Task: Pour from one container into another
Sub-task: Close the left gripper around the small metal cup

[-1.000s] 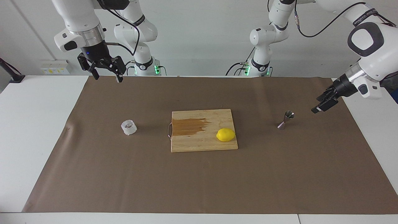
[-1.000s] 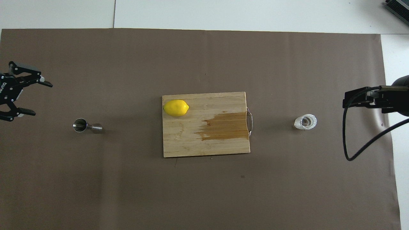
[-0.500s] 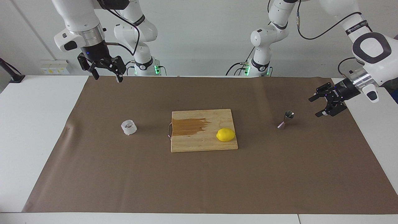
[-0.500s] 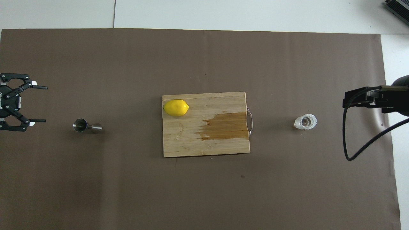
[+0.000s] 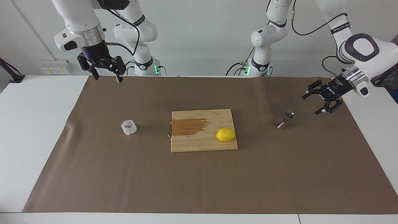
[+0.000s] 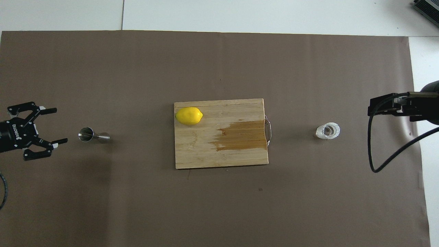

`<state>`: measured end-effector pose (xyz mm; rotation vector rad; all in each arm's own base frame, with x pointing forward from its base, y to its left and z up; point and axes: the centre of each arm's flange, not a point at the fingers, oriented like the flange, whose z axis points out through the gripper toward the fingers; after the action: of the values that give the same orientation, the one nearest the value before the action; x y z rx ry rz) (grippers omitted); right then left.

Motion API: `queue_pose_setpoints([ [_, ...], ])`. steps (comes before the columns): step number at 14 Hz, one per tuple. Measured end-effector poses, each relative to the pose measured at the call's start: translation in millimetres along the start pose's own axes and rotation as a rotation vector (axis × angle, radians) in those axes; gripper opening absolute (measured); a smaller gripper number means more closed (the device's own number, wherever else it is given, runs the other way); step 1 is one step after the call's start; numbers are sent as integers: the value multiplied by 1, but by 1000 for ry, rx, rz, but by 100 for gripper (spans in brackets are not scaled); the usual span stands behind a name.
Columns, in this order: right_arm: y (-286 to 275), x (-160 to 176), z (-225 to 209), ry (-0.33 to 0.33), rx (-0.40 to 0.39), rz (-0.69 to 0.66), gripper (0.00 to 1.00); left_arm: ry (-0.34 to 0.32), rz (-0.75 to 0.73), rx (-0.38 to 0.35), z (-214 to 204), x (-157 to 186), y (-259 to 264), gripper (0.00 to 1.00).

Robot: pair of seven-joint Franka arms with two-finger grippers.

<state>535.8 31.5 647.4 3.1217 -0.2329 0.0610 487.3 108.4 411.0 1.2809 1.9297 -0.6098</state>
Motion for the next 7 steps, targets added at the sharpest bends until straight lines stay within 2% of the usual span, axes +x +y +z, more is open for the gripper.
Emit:
queue_pose_setpoints([
  [3, 0, 0, 0, 0, 0, 0, 100, 7, -90, -49, 14, 28, -30, 100],
  [7, 0, 0, 0, 0, 0, 0, 100, 41, -117, -98, 35, 32, -45, 100],
])
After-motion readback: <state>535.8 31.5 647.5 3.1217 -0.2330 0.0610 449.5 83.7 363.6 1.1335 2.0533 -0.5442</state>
